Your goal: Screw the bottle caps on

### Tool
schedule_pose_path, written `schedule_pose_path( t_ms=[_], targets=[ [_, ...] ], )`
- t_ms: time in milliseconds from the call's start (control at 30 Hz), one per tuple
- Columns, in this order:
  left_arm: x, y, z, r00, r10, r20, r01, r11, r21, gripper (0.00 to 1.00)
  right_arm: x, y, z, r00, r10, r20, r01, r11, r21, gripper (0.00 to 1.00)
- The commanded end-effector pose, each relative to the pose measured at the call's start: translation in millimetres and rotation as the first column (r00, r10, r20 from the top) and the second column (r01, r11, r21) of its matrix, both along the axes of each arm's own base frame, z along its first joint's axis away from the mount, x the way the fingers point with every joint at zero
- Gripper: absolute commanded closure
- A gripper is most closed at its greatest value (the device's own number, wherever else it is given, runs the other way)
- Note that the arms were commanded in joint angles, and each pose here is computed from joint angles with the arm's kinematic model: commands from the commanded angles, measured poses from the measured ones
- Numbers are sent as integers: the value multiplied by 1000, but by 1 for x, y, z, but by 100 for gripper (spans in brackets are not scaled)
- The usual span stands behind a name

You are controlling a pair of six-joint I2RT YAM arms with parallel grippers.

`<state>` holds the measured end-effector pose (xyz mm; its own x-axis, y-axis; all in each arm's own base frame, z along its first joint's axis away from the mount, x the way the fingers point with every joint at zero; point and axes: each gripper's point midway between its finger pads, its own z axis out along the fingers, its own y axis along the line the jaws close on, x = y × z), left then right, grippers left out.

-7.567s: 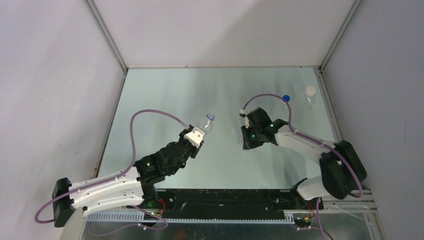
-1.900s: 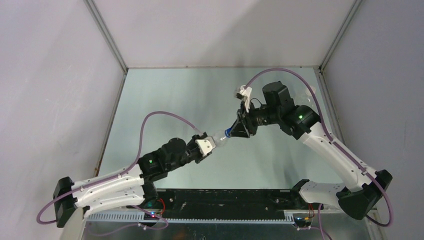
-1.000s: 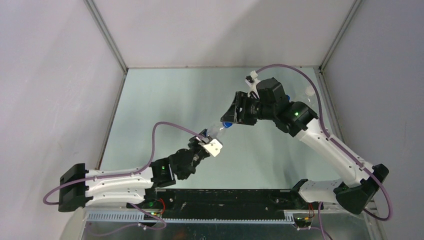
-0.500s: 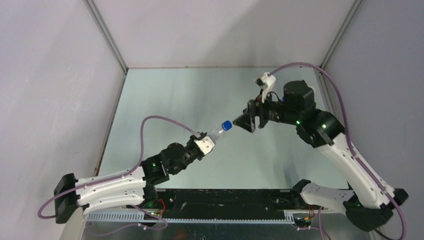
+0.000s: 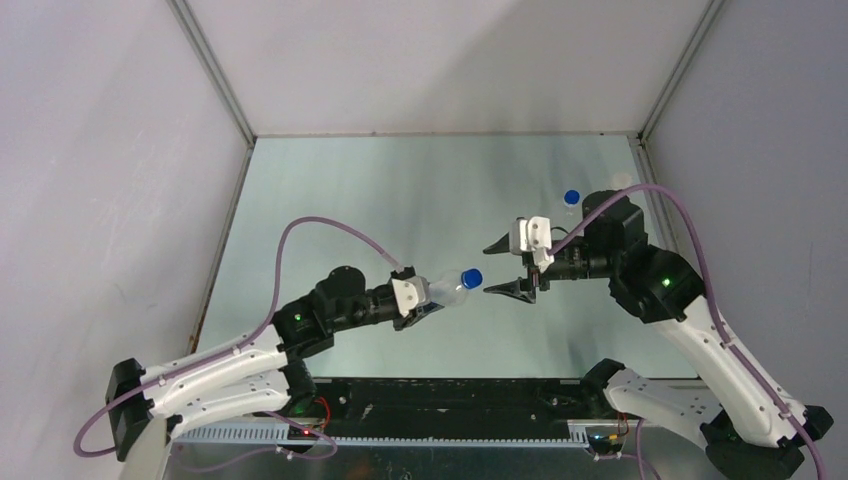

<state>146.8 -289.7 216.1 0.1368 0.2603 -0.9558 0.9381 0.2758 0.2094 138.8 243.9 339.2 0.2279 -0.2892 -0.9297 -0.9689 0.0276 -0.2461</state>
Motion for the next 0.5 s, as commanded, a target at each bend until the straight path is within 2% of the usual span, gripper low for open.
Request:
schedule_pose_path(
  t_ms=[0,467],
  targets=[
    [-13,-7,19,996,-89,-10,89,996,-26,72,-5,6,-2,993,91,75,-91,996,-8,39],
    [-13,-10,20,995,-102,-7,101,995,-13,73,-17,10,-12,986,166,20,-165,986,-35,46]
  ],
)
